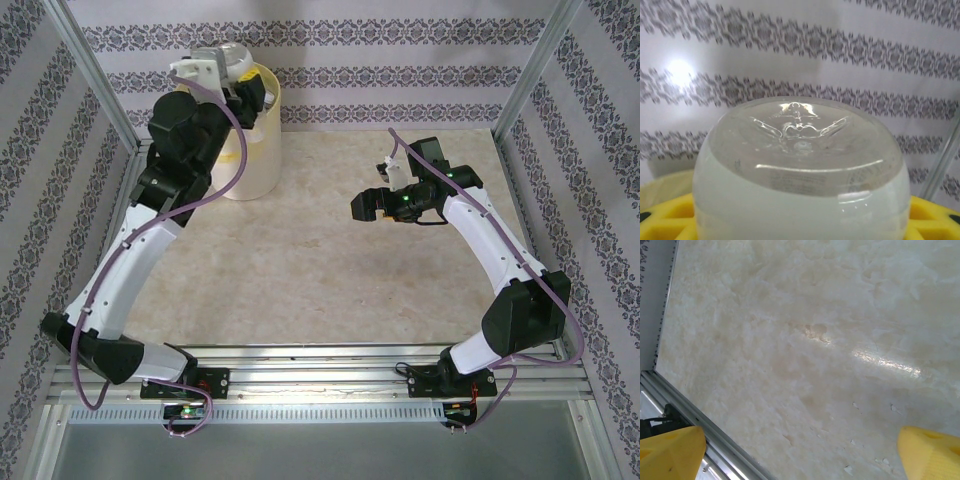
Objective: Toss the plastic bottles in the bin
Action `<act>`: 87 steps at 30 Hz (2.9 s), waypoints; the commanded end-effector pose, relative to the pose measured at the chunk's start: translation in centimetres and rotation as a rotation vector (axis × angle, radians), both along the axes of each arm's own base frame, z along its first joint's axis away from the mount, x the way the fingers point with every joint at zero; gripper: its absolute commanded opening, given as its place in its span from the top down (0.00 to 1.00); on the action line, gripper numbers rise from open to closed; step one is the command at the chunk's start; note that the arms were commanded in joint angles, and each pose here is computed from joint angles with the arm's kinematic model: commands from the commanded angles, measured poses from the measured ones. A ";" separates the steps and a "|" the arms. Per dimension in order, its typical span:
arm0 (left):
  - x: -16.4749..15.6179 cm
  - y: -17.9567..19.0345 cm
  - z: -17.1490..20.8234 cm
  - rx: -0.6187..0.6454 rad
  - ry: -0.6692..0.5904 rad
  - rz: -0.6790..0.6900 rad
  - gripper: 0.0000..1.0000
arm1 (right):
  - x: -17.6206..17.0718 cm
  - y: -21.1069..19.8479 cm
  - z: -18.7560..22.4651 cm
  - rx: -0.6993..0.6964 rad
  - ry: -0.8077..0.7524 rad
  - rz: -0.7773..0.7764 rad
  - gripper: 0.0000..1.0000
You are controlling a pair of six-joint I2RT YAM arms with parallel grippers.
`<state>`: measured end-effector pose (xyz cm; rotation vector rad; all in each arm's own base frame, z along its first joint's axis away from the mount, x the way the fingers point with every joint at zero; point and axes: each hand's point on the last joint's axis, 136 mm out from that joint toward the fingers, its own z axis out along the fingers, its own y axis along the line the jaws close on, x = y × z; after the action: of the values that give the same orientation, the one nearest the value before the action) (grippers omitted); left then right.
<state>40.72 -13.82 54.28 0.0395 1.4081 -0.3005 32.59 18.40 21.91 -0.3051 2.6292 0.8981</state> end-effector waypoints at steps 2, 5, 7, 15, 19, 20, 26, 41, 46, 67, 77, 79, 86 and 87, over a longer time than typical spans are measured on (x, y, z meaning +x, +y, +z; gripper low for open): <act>-2.2 2.5 5.5 -0.018 -0.210 0.079 0.96 | 0.1 0.7 0.9 0.019 -0.022 0.032 0.02; -2.2 2.9 5.8 -0.025 -0.245 0.094 0.96 | 0.3 0.8 1.0 0.022 -0.021 0.035 0.02; -2.0 3.1 5.7 -0.025 -0.253 0.097 0.96 | 0.4 0.9 1.0 0.022 -0.020 0.039 0.02; -0.4 4.6 4.2 -0.012 -0.258 0.139 0.97 | 0.7 1.0 1.2 0.024 -0.023 0.044 0.02; 0.2 6.1 3.3 -0.013 -0.263 0.170 0.97 | 0.6 1.0 1.0 0.019 -0.020 0.047 0.02; 0.3 6.4 3.1 -0.011 -0.267 0.175 0.97 | 0.6 1.0 0.9 0.018 -0.017 0.047 0.02; 1.1 7.6 2.2 -0.002 -0.267 0.198 0.97 | 0.7 1.1 0.7 0.018 -0.011 0.051 0.02; 0.8 8.1 4.4 0.005 -0.342 0.186 0.99 | 1.5 1.3 0.6 0.020 -0.009 0.055 0.02; -1.3 8.1 7.8 0.004 -0.436 0.173 0.99 | 1.8 1.4 0.6 0.022 -0.007 0.055 0.02; -4.9 9.3 13.6 0.108 -0.611 0.281 0.96 | 4.7 2.7 0.3 0.032 0.018 0.052 0.02; 7.8 13.7 0.7 -0.001 -0.296 0.311 0.82 | 5.1 2.9 -0.4 0.025 0.043 0.041 0.02; 10.4 14.2 -2.9 -0.050 -0.224 0.278 0.43 | 5.1 2.9 -0.5 0.025 0.049 0.040 0.02; 11.2 14.1 -3.7 -0.050 -0.063 0.252 0.00 | 5.3 3.2 0.3 0.036 0.029 0.043 0.02; 10.4 14.1 -2.6 -0.029 -0.052 0.257 0.00 | 5.3 3.2 0.3 0.039 0.029 0.044 0.02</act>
<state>55.77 0.39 41.77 -0.1595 1.4910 -0.0708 38.01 20.91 21.27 -0.3278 2.6546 0.9400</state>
